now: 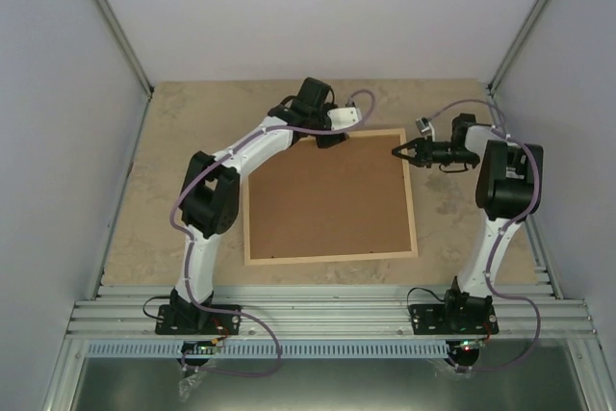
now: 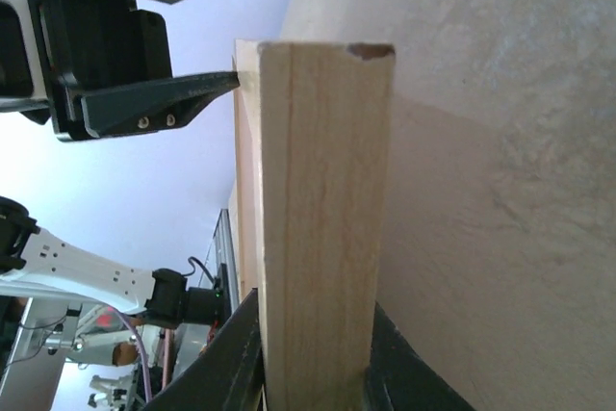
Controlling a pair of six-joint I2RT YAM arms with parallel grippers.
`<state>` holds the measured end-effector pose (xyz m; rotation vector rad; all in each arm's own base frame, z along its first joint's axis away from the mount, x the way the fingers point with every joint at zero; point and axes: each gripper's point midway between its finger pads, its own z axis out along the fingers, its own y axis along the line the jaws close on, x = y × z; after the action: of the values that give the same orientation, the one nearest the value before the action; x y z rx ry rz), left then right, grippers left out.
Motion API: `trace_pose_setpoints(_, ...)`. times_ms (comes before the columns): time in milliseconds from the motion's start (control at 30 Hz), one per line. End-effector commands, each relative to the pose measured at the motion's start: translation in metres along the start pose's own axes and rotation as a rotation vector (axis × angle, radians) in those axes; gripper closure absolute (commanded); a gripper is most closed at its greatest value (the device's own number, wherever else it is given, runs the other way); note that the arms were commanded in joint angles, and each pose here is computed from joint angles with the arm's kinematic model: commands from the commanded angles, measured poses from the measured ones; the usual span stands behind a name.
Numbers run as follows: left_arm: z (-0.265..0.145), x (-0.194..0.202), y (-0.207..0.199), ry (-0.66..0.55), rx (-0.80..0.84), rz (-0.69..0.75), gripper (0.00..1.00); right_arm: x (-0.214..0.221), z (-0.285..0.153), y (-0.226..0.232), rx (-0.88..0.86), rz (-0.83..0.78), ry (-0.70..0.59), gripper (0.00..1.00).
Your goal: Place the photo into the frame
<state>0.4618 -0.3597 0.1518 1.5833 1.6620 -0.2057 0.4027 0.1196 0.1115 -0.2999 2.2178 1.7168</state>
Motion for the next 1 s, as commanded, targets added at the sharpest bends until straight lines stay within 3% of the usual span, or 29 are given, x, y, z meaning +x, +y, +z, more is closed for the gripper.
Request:
trace_pose_setpoints(0,-0.056,-0.043,0.076,-0.102,-0.225,-0.142,0.37,-0.035,-0.012,0.052,-0.051,-0.185,-0.075,0.99)
trace_pose_setpoints(133,-0.093,-0.052,0.099,-0.112,-0.258,-0.273,0.22,-0.053,-0.023,0.078,-0.015,-0.302,-0.114,0.99)
trace_pose_setpoints(333,-0.152,-0.052,0.129,-0.107,-0.384,-0.413,0.10,-0.078,-0.041,0.114,0.068,-0.496,-0.177,1.00)
trace_pose_setpoints(633,-0.224,-0.004,0.171,-0.082,-0.610,-0.688,0.06,-0.103,-0.071,0.181,0.283,-0.772,-0.304,1.00)
trace_pose_setpoints(800,-0.260,0.001,0.181,-0.069,-0.722,-0.673,0.04,-0.110,-0.094,0.228,0.468,-0.976,-0.426,0.99)
trace_pose_setpoints(967,-0.301,0.006,0.186,-0.084,-0.829,-0.711,0.01,-0.095,-0.093,0.260,0.608,-1.180,-0.451,1.00)
